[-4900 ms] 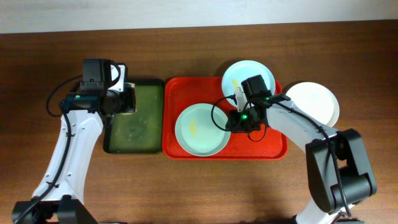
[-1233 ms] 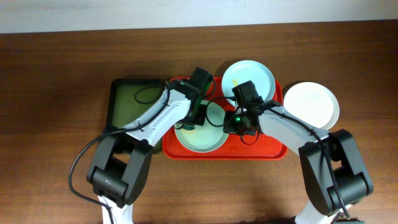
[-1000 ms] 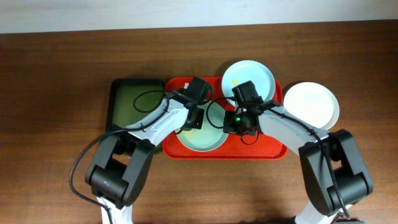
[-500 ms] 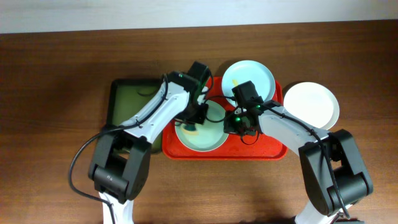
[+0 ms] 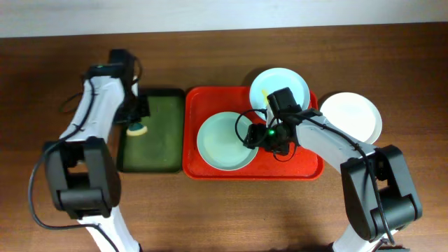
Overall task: Clean dirty plates on tray and stack at the side
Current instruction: 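Return the sponge to the black tray and raise the left gripper, then lift the light-blue plate with the right gripper and stack it on the white plate, then move the right gripper to grip the rim of the last light-blue plate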
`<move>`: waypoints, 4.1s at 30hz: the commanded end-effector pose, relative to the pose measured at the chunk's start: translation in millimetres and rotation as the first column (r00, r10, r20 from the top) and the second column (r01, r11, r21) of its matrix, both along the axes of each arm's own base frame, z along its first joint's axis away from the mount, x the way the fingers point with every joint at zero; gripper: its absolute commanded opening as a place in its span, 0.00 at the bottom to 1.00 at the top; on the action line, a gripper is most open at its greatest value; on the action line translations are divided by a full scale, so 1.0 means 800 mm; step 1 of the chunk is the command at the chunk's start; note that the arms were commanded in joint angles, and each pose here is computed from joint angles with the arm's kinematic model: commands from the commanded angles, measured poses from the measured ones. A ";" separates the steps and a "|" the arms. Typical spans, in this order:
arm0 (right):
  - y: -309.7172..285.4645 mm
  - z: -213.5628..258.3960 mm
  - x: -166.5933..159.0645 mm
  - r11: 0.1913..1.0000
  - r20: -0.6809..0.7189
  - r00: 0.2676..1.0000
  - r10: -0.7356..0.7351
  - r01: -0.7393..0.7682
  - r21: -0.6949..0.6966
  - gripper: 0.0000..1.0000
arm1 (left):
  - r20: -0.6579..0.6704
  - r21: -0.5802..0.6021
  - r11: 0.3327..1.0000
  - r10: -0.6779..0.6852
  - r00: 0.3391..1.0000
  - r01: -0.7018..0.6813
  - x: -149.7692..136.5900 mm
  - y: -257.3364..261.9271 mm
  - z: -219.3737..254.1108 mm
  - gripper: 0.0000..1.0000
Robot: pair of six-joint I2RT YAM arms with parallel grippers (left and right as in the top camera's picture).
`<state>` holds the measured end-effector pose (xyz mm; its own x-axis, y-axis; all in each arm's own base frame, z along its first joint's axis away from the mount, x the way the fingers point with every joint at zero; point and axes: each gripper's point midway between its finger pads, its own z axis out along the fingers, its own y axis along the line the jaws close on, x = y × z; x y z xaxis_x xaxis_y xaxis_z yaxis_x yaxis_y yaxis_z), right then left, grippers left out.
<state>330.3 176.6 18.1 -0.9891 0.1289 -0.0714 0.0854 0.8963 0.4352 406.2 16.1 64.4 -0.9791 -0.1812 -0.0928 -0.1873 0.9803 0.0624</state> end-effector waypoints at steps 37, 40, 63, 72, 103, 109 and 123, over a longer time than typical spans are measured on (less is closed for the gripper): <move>0.161 0.141 0.093 0.916 0.608 0.773 0.179 0.095 -0.390 0.04 | 0.463 -0.143 0.984 -0.027 0.886 0.105 0.001 -0.018 0.188 0.99; 0.183 0.185 0.112 0.842 0.742 0.579 0.337 0.168 -0.513 0.04 | 0.463 -0.143 0.984 -0.027 0.886 0.105 0.001 -0.018 0.188 0.99; 0.218 0.242 0.126 0.905 0.868 0.431 0.246 0.219 -0.365 0.04 | 0.463 -0.143 0.984 -0.027 0.886 0.105 0.001 -0.018 0.188 0.99; 0.047 0.232 0.170 0.989 0.635 0.771 -0.045 0.125 -0.081 0.04 | 0.463 -0.143 0.984 -0.028 0.886 0.106 0.001 -0.018 0.188 0.99; -0.292 0.065 0.071 0.859 0.205 0.952 -0.227 0.295 -0.419 0.86 | 0.463 -0.143 0.984 -0.027 0.886 0.105 0.001 -0.018 0.188 0.99; -0.233 0.087 0.149 0.874 0.423 0.897 0.126 0.101 -0.476 0.40 | 0.463 -0.143 0.984 -0.027 0.886 0.105 0.001 -0.018 0.188 0.99; -0.198 0.017 0.196 0.938 0.474 0.869 0.142 0.036 -0.345 0.04 | 0.463 -0.143 0.984 -0.027 0.886 0.105 0.001 -0.018 0.188 0.99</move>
<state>486.3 4.1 26.4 -0.8261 -0.0382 -0.5622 -0.0626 0.9977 0.0243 406.2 3.9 209.6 -0.8510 -0.1718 -0.4963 -0.1007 0.9808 -0.1669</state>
